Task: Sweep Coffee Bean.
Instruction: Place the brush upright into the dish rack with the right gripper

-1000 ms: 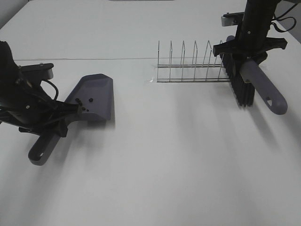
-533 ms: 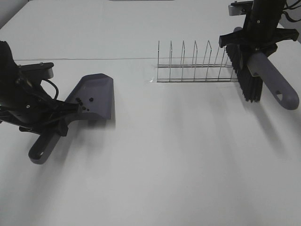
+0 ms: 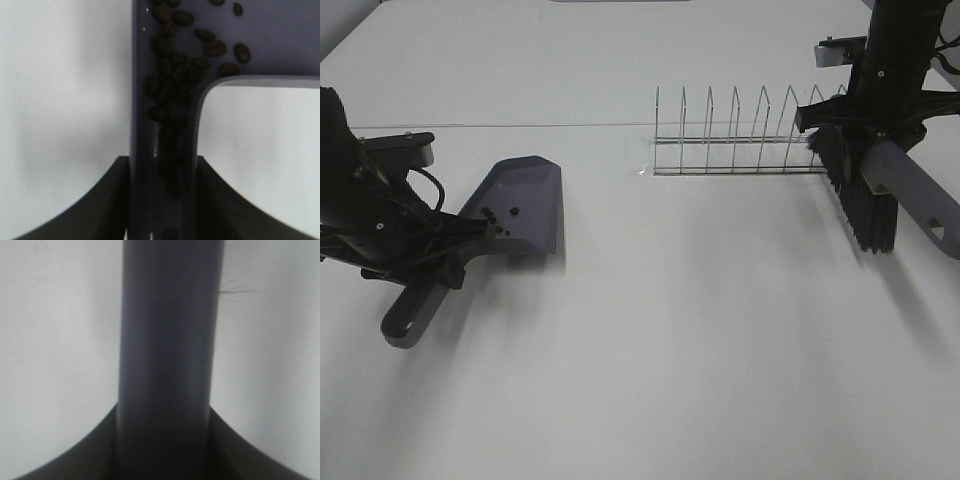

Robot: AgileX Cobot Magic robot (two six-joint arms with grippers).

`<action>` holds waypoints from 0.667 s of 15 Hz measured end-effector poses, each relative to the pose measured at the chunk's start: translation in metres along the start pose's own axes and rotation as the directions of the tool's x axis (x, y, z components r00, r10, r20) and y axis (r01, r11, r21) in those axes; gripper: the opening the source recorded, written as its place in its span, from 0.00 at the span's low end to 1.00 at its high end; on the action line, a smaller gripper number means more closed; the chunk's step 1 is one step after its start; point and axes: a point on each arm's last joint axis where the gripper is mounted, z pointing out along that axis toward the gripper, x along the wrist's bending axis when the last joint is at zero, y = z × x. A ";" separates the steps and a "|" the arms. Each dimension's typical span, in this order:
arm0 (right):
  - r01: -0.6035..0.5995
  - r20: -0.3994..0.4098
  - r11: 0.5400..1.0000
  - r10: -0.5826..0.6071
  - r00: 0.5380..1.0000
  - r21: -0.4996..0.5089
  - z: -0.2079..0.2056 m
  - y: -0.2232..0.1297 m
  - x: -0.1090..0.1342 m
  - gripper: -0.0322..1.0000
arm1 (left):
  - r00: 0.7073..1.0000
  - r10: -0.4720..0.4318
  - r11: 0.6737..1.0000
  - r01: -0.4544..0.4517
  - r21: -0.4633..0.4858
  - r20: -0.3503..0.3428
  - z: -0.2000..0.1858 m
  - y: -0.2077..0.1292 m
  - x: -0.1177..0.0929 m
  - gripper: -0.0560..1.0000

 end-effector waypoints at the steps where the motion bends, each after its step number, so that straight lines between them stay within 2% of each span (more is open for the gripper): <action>1: 0.001 0.000 1.000 -0.001 1.000 0.000 0.000 0.000 0.000 0.36 | 1.000 0.000 1.000 0.000 0.000 0.000 0.000 0.000 0.000 0.39; 5: 0.050 0.017 0.999 -0.050 0.999 0.000 0.001 -0.002 0.018 0.36 | 1.000 0.000 1.000 0.000 -0.005 0.001 0.000 0.000 0.000 0.39; 10: 0.055 0.033 0.998 -0.057 0.998 0.043 0.022 -0.001 0.018 0.36 | 1.000 -0.001 1.000 0.001 -0.005 0.001 0.000 0.000 0.000 0.39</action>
